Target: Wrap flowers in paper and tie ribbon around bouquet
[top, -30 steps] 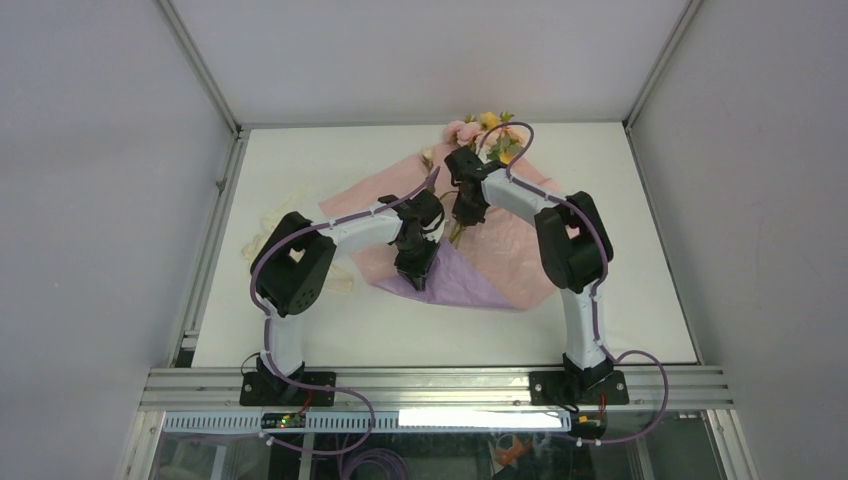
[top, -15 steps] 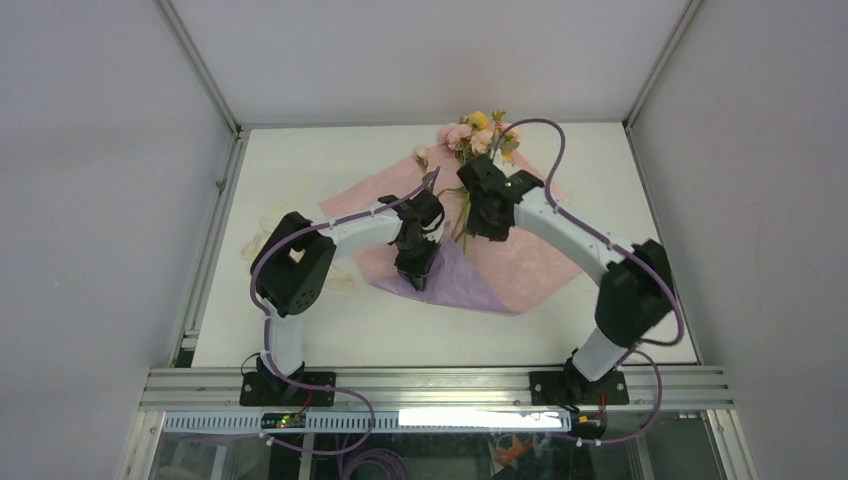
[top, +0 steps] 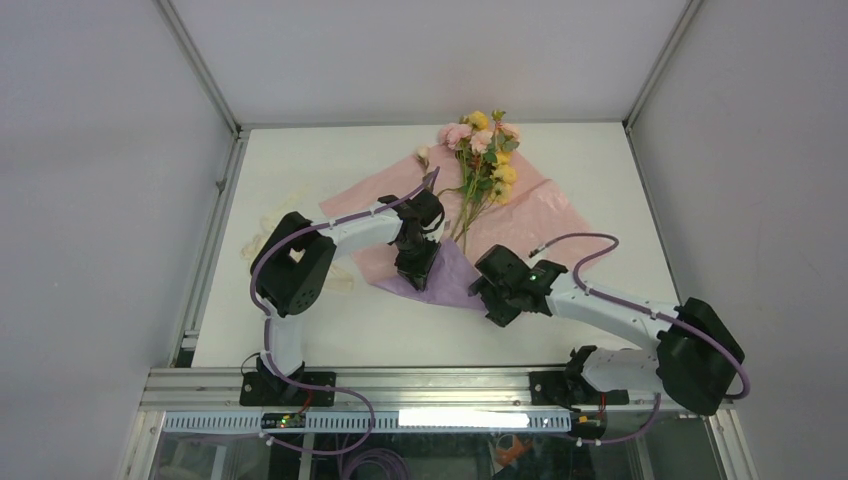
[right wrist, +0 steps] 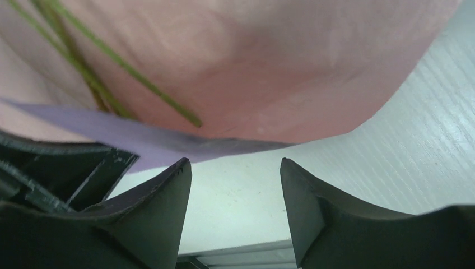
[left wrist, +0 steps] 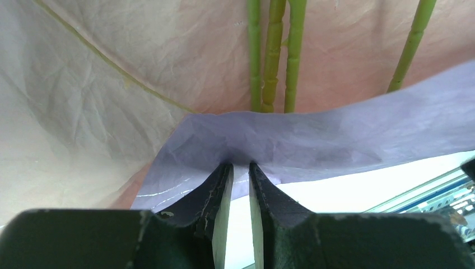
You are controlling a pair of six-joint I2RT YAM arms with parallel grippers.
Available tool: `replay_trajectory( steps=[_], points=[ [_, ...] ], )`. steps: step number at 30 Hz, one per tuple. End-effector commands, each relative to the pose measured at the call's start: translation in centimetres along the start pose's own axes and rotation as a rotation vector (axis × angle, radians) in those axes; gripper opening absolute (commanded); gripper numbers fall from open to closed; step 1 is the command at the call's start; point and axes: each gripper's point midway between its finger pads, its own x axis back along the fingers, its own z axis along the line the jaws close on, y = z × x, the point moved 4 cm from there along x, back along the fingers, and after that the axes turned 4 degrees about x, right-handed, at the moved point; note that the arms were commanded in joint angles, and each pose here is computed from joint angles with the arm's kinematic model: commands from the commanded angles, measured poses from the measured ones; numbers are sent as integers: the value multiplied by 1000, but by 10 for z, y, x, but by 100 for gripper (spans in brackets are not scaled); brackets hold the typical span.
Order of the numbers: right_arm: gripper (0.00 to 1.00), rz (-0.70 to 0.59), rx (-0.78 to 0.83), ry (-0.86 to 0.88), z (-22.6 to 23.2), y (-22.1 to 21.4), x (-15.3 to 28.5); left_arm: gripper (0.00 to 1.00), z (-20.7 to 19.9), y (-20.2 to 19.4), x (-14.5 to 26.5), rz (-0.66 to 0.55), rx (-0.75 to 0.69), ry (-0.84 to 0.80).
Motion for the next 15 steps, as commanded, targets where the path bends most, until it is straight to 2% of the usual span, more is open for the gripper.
replay_trajectory(
  steps=[1, 5, 10, 15],
  points=[
    [63, -56, -295, 32, 11, 5, -11, 22, -1, 2, 0, -12, 9, 7],
    [63, -131, -305, -64, -14, 8, -24, 22, 0, 2, 0, -13, 8, 11],
    [61, -165, -336, -120, -35, 8, -42, 22, 0, 3, 3, -23, 1, 11],
    [41, -236, -300, -150, -46, 16, -44, 23, 1, 3, 5, -32, -5, 19]
  ],
)
